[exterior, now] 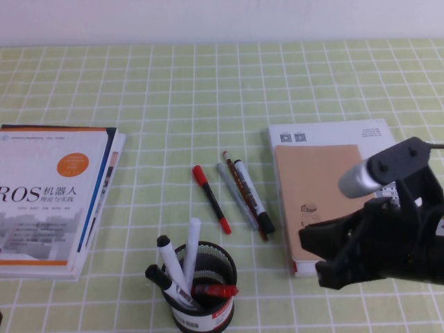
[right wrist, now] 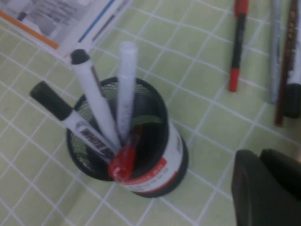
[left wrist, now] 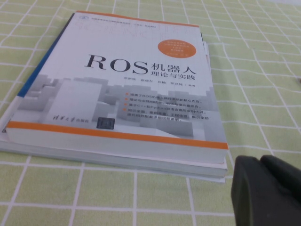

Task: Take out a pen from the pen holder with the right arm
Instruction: 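Take a marker out of the pen holder and lay it on the table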

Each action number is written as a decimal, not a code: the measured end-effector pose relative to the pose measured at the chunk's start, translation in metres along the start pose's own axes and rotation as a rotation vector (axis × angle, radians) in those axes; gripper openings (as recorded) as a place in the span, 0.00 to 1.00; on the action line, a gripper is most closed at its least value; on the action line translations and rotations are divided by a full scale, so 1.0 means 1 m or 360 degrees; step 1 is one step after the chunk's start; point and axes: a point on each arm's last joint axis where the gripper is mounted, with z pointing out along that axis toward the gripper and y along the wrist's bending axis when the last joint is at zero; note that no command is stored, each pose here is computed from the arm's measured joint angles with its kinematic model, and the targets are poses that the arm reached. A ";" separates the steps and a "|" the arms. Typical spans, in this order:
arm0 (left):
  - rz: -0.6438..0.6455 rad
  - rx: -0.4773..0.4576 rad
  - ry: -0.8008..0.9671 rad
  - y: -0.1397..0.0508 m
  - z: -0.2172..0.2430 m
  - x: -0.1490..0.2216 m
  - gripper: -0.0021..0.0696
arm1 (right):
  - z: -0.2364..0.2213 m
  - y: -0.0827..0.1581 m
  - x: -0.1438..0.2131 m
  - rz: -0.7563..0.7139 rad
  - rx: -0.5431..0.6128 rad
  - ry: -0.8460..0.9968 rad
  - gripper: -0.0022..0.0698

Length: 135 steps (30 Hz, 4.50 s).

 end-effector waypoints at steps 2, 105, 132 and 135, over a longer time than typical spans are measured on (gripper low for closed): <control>0.0000 0.0000 0.0000 0.000 0.000 0.000 0.02 | 0.005 0.009 0.000 -0.0046 -0.0044 -0.0038 0.01; 0.0000 0.0000 0.0000 0.000 0.000 0.000 0.02 | 0.093 0.059 0.095 -0.0503 -0.0314 -0.0846 0.14; 0.0000 0.0000 0.0000 0.000 0.000 0.000 0.02 | 0.025 0.076 0.036 -0.0411 -0.0283 -0.0862 0.13; 0.0000 0.0000 0.0000 0.000 0.000 0.000 0.02 | 0.017 0.084 0.021 -0.0473 -0.0276 -0.0820 0.09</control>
